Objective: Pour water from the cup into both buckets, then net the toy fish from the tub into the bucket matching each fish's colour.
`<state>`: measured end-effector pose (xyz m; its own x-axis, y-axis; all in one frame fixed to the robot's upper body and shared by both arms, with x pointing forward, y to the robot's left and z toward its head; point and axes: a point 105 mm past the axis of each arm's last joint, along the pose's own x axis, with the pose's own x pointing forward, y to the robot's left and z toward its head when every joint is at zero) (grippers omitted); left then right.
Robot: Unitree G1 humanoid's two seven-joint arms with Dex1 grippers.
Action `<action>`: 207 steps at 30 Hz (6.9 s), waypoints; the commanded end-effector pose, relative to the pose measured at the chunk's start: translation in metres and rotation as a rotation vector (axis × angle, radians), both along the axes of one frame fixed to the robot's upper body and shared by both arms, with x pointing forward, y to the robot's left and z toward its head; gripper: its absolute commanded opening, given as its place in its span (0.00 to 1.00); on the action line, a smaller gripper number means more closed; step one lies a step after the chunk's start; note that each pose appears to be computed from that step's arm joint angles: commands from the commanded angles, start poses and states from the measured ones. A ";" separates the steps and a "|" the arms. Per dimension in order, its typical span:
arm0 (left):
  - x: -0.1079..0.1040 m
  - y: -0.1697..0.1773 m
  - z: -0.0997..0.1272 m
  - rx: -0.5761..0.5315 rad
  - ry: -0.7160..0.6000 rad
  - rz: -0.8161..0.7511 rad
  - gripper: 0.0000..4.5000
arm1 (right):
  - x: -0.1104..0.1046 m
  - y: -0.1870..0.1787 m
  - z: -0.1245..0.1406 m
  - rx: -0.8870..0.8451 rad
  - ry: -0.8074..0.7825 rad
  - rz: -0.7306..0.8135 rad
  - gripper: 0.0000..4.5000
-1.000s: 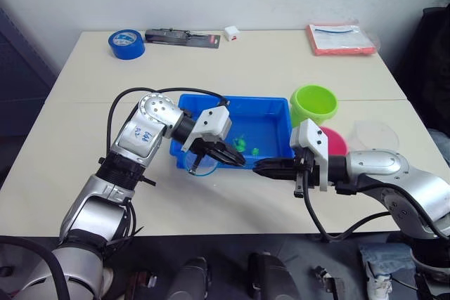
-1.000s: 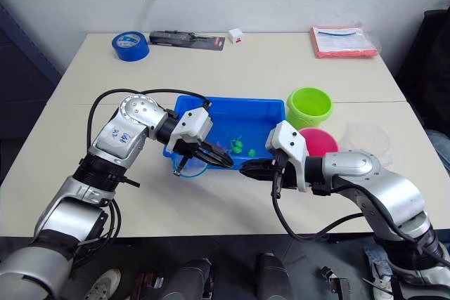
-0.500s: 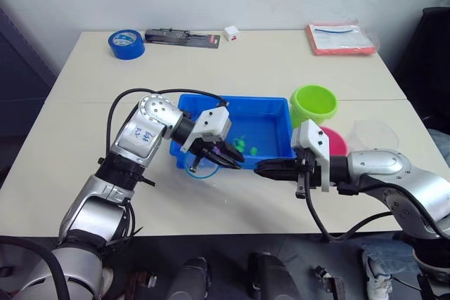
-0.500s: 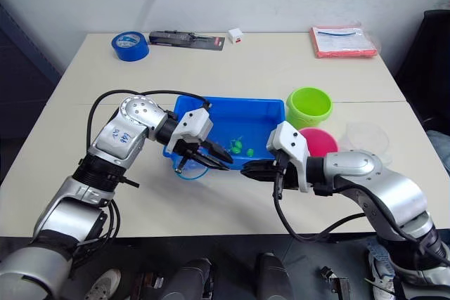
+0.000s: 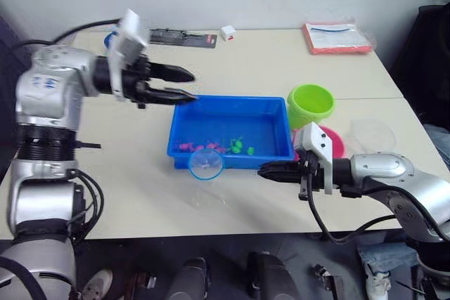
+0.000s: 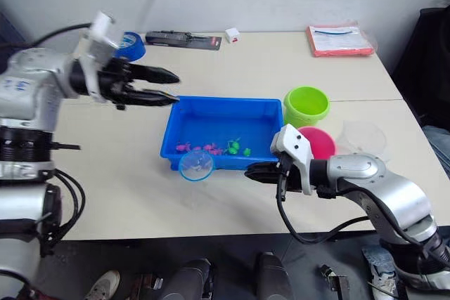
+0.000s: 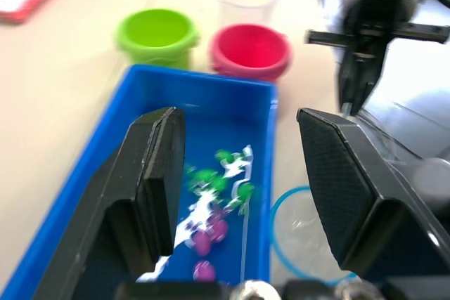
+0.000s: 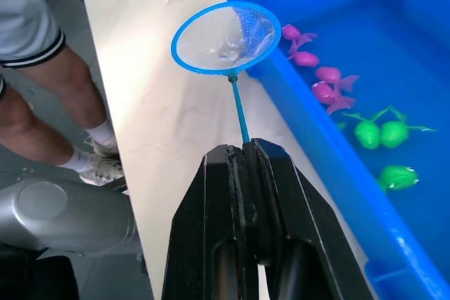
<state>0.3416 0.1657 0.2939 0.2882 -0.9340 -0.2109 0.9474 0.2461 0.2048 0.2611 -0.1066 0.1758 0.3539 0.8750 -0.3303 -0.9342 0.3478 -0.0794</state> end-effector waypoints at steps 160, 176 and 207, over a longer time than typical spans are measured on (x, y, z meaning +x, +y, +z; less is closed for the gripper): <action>-0.064 0.094 -0.090 0.075 0.173 0.388 0.62 | 0.086 0.041 0.034 -0.332 -0.433 -0.096 0.18; -0.067 0.092 -0.090 0.083 0.186 0.385 0.62 | 0.060 0.089 0.007 -0.284 -0.377 0.101 0.18; -0.062 0.087 -0.091 0.073 0.182 0.373 0.62 | 0.101 0.052 0.049 -0.282 -0.509 -0.129 0.18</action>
<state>0.2785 0.2543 0.1949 0.5544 -0.7470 -0.3670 0.8118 0.5824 0.0409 0.3573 -0.0409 0.2104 0.5687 0.7507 -0.3363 -0.7633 0.3293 -0.5558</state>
